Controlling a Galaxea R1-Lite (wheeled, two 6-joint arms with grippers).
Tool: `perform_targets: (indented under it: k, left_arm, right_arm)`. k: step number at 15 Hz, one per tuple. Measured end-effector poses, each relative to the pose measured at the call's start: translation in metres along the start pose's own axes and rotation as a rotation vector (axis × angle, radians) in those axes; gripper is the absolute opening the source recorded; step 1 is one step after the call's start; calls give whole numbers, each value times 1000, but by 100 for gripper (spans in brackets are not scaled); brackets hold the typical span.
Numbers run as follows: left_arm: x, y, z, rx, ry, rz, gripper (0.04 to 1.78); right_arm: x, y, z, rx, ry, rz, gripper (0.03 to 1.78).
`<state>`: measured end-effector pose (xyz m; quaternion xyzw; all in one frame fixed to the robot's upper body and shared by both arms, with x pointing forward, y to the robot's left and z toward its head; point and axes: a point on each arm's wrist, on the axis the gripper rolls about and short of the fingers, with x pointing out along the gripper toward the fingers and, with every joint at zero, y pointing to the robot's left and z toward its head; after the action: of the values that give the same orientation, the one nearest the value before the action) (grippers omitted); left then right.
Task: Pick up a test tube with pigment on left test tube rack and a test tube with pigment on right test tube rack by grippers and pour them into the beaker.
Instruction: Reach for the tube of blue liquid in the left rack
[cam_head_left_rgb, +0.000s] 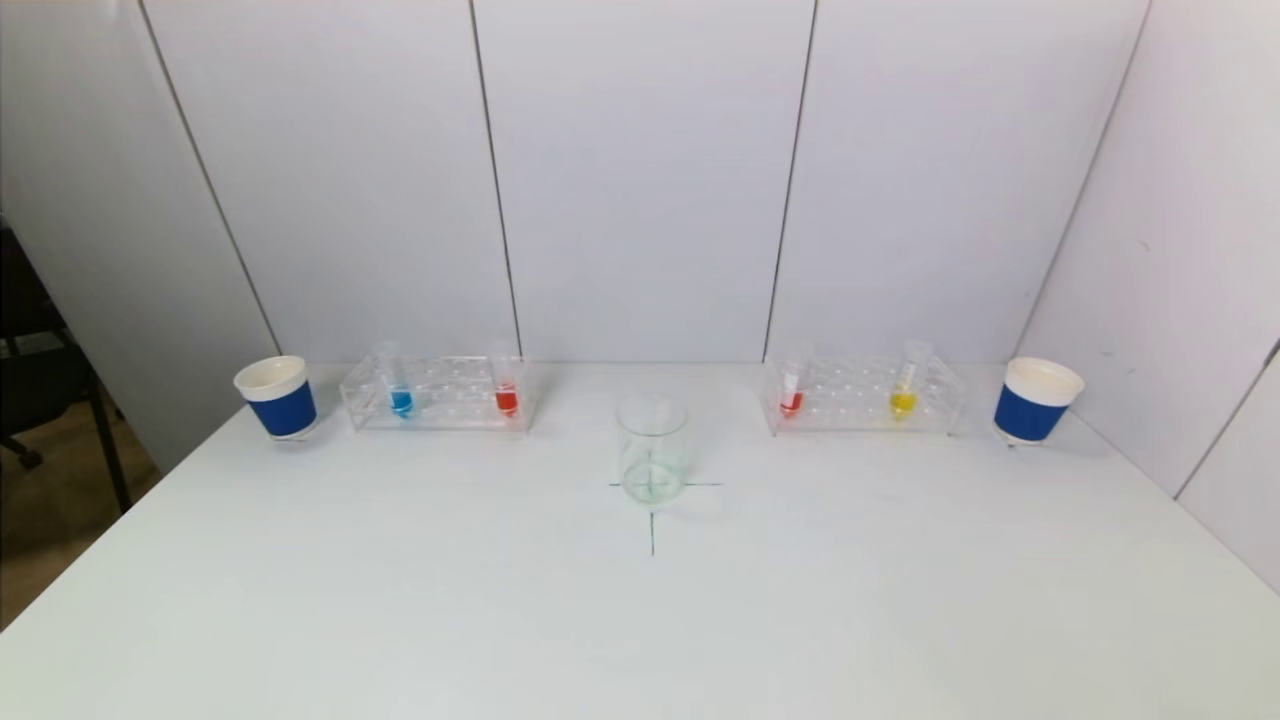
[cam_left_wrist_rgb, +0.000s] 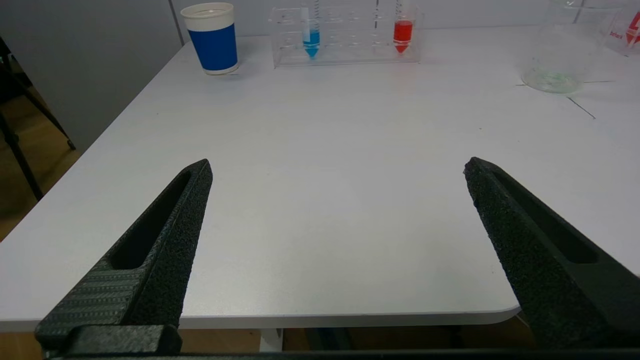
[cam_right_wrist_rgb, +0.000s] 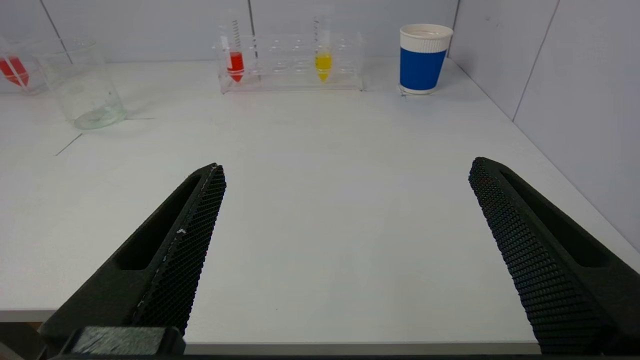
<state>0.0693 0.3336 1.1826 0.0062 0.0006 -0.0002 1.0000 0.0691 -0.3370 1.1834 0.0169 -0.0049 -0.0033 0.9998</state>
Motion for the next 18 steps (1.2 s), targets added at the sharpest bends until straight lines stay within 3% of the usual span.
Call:
perform_targets:
  k: [6,12,18]
  left_arm:
    - [-5,0,15,18,-28,7,176]
    - [-8,1,96,17,-41,8,176]
    - [69,2,166,58,-50,8,176]
  right_arm:
    - [0,0,0,0,0,0,177]
    - [0,0,0,0,0,0,177]
    - [0,0,0,0,0,0,177]
